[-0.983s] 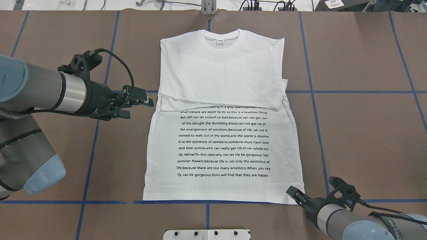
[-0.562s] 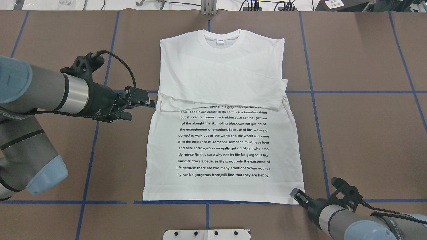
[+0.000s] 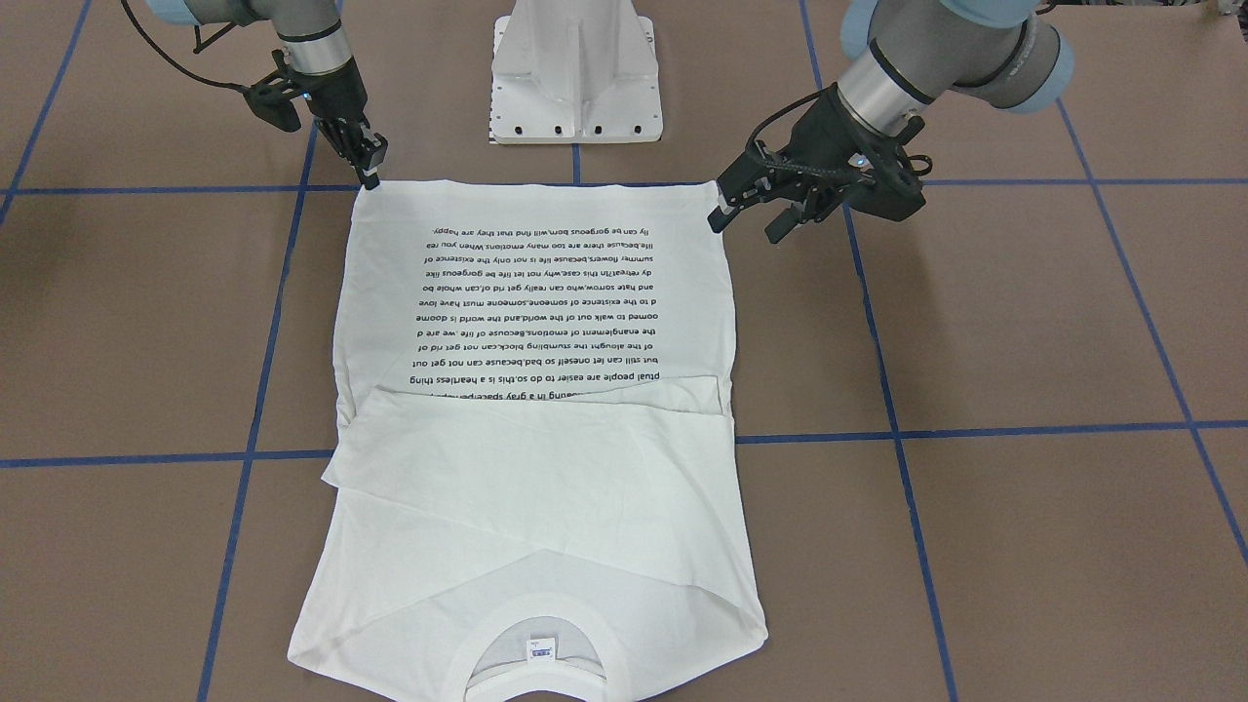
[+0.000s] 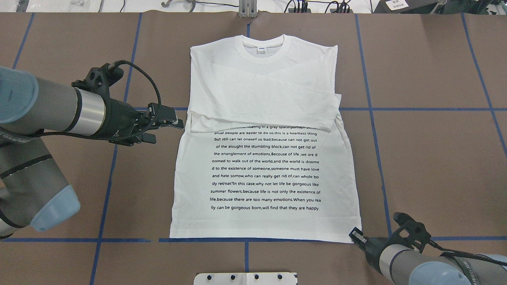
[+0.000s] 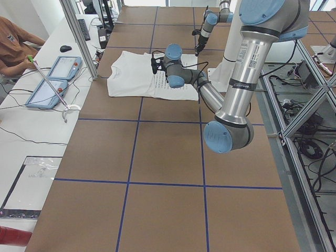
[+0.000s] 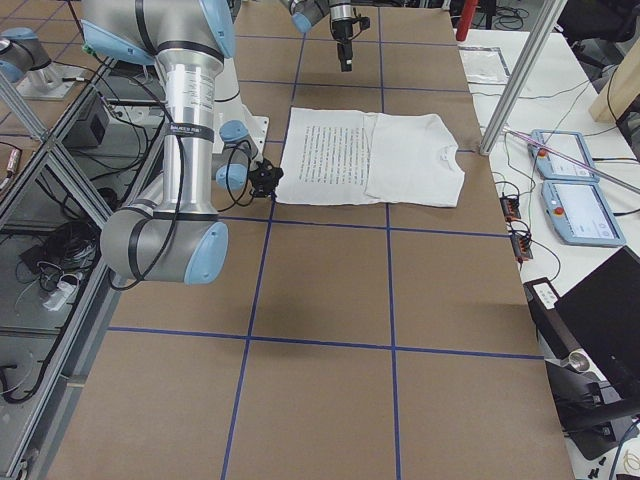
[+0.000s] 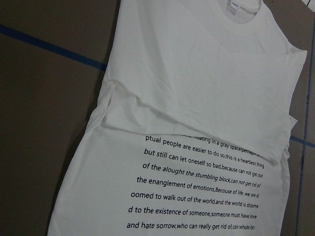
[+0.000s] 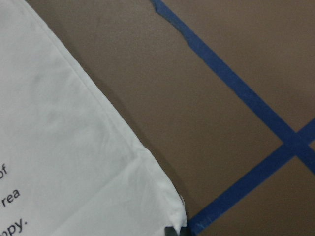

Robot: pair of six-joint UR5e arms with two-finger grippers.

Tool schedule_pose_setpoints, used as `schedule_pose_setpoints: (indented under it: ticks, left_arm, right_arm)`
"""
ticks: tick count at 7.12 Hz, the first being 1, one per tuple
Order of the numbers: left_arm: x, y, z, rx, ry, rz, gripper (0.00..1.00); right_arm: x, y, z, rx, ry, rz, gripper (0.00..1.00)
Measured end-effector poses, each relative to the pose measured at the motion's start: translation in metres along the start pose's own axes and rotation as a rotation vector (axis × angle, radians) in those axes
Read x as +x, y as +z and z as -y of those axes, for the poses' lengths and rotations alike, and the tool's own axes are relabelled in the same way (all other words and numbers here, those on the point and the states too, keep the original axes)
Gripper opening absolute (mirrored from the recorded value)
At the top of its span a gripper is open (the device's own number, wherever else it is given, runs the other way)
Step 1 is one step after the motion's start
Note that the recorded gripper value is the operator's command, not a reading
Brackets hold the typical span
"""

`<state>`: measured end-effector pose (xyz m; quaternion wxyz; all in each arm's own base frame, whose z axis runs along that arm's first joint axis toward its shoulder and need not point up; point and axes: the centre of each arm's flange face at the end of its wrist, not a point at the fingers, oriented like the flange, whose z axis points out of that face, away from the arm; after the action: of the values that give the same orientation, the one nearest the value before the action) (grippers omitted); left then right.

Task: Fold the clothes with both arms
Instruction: 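Release the sleeve and move both grippers to the shirt's near hem corners, then grasp both near hem corners with the left and right grippers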

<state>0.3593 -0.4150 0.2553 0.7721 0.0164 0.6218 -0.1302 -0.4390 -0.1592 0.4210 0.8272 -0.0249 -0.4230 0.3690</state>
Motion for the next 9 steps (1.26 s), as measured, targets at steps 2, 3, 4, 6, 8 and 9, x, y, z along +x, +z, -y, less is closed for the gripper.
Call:
schedule_pose_setpoints:
  ticks: [2,3,4,6,8,9]
  left_arm:
    - [-0.021,0.031,-0.035,0.002,-0.061,0.048,0.87]
    - [-0.034,0.066,-0.081,0.015,-0.088,0.093,0.85]
    - [-0.047,0.094,-0.125,0.028,-0.102,0.158,0.82]
    - [-0.058,0.114,-0.163,0.034,-0.102,0.260,0.79]
    - [-0.068,0.123,-0.183,0.017,-0.097,0.334,0.73]
    - [-0.073,0.128,-0.194,0.003,-0.096,0.361,0.66]
  right_arm:
    - [-0.005,-0.008,-0.001,-0.022,0.008,0.005,0.00]
    - [-0.007,-0.012,-0.001,-0.028,0.011,0.008,0.00]
    - [-0.008,-0.014,-0.001,-0.031,0.012,0.011,0.00]
    - [-0.009,-0.018,-0.001,-0.035,0.014,0.015,0.00]
    - [-0.009,-0.019,0.000,-0.035,0.014,0.016,0.00]
    - [-0.009,-0.019,0.000,-0.035,0.015,0.017,0.00]
